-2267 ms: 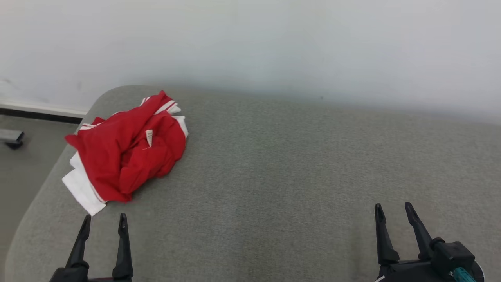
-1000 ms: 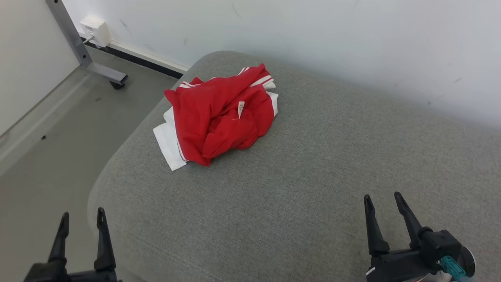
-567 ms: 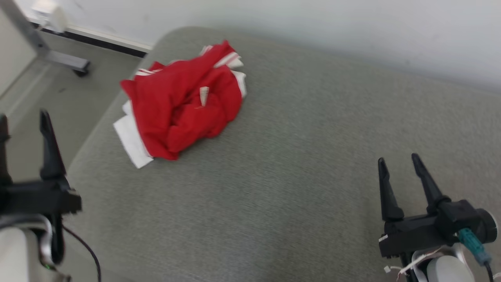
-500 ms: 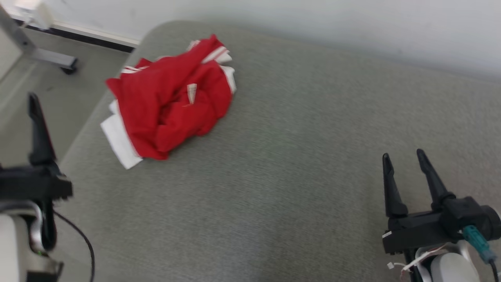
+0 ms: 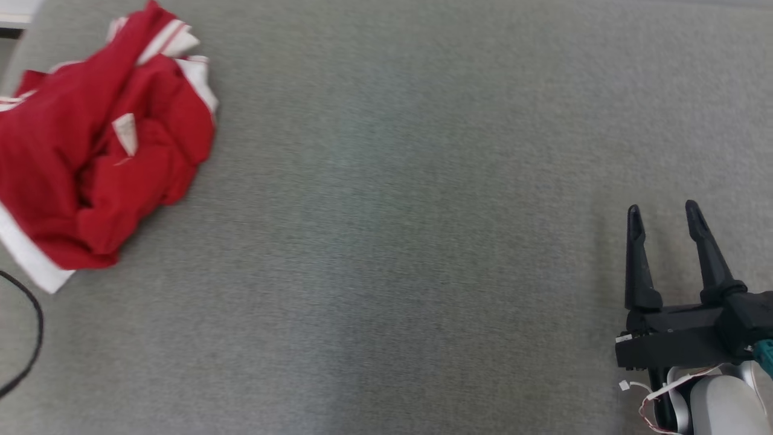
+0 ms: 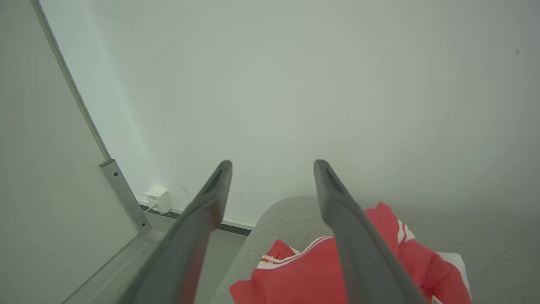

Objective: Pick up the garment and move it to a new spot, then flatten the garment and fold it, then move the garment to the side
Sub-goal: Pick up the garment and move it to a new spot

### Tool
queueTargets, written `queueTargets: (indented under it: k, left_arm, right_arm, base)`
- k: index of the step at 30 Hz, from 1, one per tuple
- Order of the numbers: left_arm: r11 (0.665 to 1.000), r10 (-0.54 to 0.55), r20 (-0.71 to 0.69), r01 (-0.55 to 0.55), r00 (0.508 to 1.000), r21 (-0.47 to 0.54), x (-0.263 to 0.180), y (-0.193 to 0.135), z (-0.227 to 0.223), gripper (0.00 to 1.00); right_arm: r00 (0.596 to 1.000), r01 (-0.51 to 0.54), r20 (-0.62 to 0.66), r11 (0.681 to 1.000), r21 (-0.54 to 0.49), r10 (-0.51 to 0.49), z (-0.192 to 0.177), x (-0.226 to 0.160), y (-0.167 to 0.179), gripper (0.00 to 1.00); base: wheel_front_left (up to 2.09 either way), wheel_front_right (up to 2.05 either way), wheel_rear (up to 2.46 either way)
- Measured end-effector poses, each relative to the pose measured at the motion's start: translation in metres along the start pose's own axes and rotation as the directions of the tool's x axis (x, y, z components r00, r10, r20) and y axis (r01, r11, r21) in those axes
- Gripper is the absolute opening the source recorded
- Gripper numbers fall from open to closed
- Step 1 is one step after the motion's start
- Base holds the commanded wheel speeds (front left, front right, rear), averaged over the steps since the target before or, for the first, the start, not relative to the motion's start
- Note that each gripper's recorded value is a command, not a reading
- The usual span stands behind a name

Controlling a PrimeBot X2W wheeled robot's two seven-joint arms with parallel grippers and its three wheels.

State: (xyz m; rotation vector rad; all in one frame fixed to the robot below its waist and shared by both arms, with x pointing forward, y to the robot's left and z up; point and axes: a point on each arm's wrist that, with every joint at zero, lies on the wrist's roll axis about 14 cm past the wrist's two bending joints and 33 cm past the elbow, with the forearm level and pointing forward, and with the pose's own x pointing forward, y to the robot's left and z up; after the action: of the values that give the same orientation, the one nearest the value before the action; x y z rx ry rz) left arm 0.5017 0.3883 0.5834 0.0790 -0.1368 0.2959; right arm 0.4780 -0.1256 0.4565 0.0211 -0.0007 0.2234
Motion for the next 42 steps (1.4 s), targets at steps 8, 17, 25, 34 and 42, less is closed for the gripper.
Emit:
queueTargets:
  k: [8, 17, 25, 34, 42]
  left_arm:
    - [0.995, -0.102, -0.315, 0.1, 0.944, -0.022, 0.023, -0.042, -0.09, 1.0]
    - [0.986, -0.152, -0.621, 0.159, 0.769, -0.044, 0.0, -0.062, -0.164, 1.0]
    - [0.984, -0.158, -0.725, 0.167, 0.671, -0.06, -0.02, -0.063, -0.181, 0.0]
    - [0.98, -0.185, -0.528, 0.198, 0.829, -0.033, 0.003, -0.06, -0.122, 0.0]
    - [0.975, -0.216, -0.164, 0.22, 0.963, 0.006, 0.033, -0.058, -0.01, 0.0]
  right_arm:
    - [0.994, 0.092, -0.049, 0.996, -0.018, -0.093, -0.02, -0.013, -0.033, 1.0]
    - [0.987, 0.145, -0.067, 0.989, -0.031, -0.146, -0.024, -0.026, -0.05, 1.0]
    - [0.987, 0.151, -0.05, 0.988, -0.032, -0.152, -0.015, -0.03, -0.051, 1.0]
    - [0.99, 0.138, -0.019, 0.99, -0.014, -0.139, -0.001, -0.033, -0.043, 1.0]
    - [0.993, 0.115, 0.008, 0.993, 0.019, -0.115, 0.011, -0.036, -0.031, 1.0]
  base:
    - [0.0, 0.0, 0.0]
    - [0.0, 0.0, 0.0]
    - [0.0, 0.0, 0.0]
    - [0.0, 0.0, 0.0]
    - [0.0, 0.0, 0.0]
